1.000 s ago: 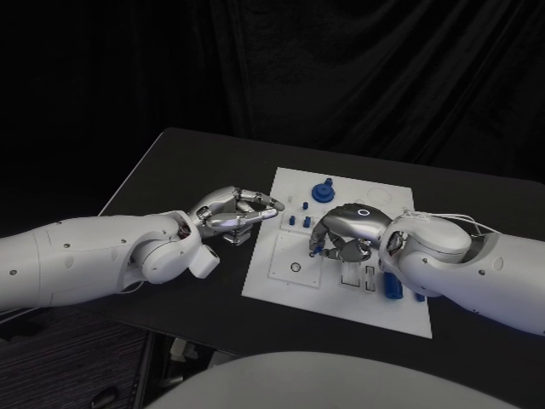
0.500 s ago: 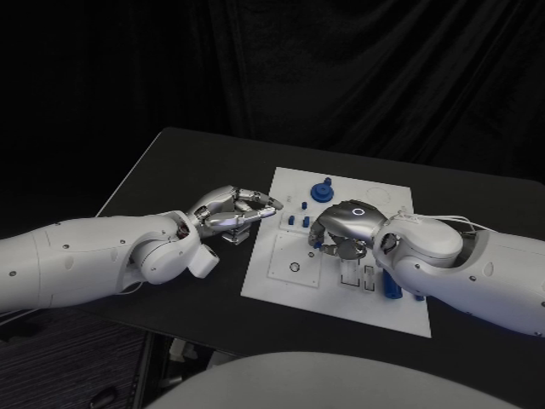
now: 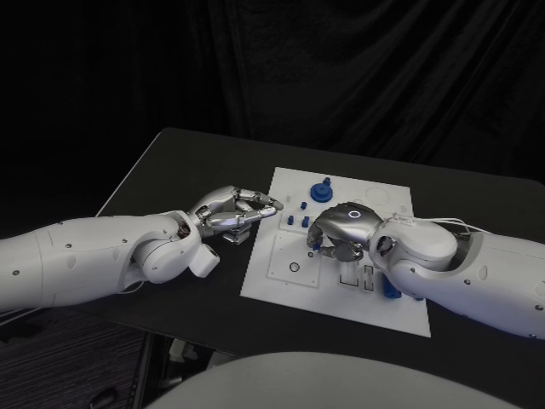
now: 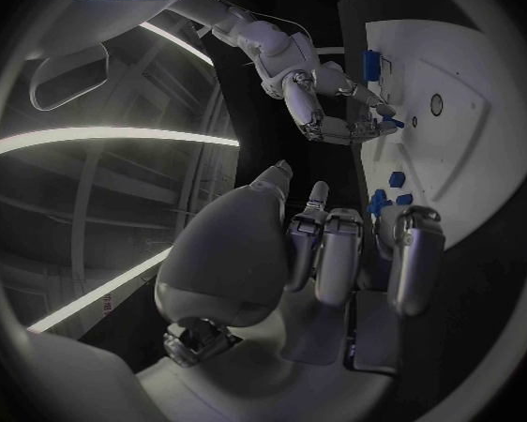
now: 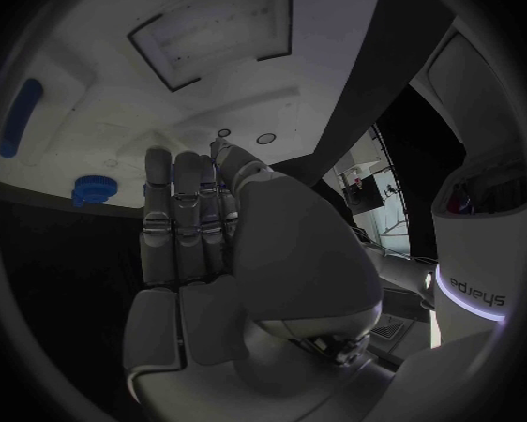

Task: Assemble the parts on the task board

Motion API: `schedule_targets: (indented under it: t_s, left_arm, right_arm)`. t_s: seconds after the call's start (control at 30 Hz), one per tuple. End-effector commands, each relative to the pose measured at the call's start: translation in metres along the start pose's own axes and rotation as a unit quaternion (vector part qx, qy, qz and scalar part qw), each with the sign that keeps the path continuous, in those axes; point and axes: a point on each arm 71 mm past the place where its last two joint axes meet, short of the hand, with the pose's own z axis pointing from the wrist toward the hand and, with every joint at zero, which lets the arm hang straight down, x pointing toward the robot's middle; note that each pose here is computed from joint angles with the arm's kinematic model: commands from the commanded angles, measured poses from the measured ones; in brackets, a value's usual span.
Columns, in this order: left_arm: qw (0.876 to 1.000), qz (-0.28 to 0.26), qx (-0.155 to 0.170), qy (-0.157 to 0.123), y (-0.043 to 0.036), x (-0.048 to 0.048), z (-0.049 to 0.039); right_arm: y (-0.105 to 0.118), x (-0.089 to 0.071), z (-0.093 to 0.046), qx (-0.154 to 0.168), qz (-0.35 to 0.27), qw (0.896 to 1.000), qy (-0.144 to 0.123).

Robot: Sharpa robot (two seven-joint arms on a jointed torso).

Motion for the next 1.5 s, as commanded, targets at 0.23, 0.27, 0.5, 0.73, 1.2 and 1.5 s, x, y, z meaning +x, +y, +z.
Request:
schedule_targets:
  t_s: [0.23,0.27,0.5,0.73,1.2,1.5]
  left_arm:
    - [1.000,-0.010,0.000,0.010,0.0005,0.0019,0.0024]
    - [1.000,-0.010,-0.001,0.010,0.0006,0.0021,0.0026]
    - [1.000,-0.011,-0.003,0.012,0.0013,0.0023,0.0031]
    - [1.000,-0.012,-0.004,0.014,0.0020,0.0027,0.0040]
    - [1.000,-0.015,-0.004,0.020,0.0028,0.0039,0.0051]
    - [1.000,-0.016,-0.005,0.021,0.0033,0.0041,0.0055]
  right_arm:
    - [0.001,0.004,0.002,0.005,-0.002,1.000,0.005]
    - [0.002,0.004,0.002,0.005,0.000,1.000,0.005]
    - [0.003,0.007,0.004,0.005,0.006,1.000,0.007]
    - [0.005,0.010,0.005,0.003,0.009,1.000,0.011]
    - [0.005,0.014,0.005,0.003,0.011,1.000,0.017]
    - [0.005,0.017,0.006,0.008,0.011,0.999,0.032]
